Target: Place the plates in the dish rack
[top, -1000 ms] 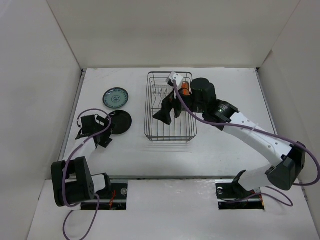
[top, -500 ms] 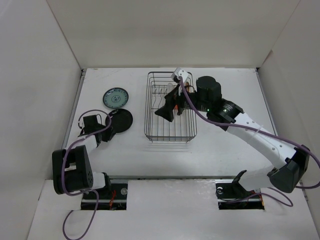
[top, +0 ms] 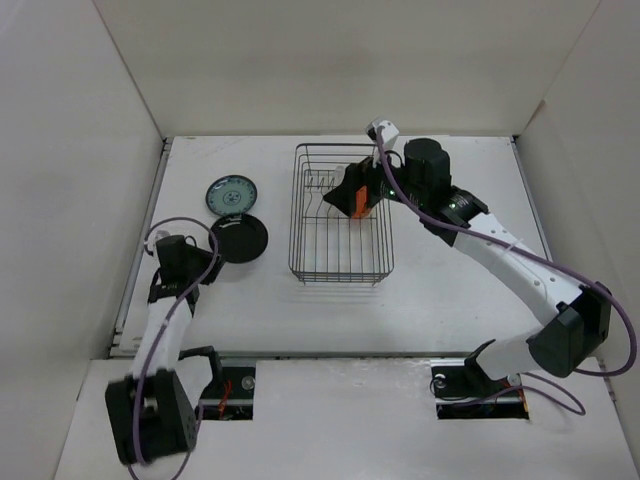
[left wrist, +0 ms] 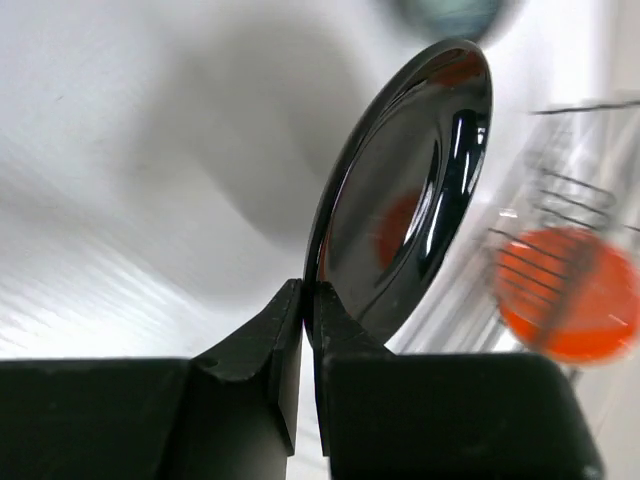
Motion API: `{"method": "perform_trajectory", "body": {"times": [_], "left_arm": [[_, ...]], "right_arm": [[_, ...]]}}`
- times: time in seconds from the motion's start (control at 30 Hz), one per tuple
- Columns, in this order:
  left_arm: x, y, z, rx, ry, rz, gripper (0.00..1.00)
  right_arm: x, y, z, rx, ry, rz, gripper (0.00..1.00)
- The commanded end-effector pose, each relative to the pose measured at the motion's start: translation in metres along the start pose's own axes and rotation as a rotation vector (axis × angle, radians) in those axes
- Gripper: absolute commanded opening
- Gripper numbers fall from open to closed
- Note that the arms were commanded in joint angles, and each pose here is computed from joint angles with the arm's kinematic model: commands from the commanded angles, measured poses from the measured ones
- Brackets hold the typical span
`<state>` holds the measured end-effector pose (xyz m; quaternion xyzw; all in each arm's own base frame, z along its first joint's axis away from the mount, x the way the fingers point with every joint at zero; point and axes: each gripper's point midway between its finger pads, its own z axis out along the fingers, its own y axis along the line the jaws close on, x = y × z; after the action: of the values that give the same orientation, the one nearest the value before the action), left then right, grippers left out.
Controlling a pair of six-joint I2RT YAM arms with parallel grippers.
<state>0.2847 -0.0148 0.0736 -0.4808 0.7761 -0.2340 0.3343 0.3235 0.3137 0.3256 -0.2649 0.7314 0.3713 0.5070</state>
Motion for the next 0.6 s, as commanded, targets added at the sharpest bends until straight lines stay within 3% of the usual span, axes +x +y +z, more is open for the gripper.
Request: {"method": "perform_trajectory", "body": {"times": [0.0,0.2,0.3,0.57], "left_arm": [[-0.033,-0.046,-0.050,0.153,-0.176,0.086,0.00],[-0.050,-0.124,-0.103,0.348,-0.214,0.294,0.00],[-0.035,-0.156,-0.123,0.497,-0.154,0.369,0.00],[-0.007,-0.189,-0.146,0.709,-0.037,0.463,0.00]], "right_arm": [[-0.032,0.011,0.002,-0.062,-0.114,-0.002,1.00],[-0.048,0.022,0.021,-0.157,-0.143,-0.031,1.00],[-0.053,0.027,0.037,-0.214,-0.136,-0.027,1.00],[-0.065,0.042,0.071,-0.298,-0.138,-0.009,1.00]]}}
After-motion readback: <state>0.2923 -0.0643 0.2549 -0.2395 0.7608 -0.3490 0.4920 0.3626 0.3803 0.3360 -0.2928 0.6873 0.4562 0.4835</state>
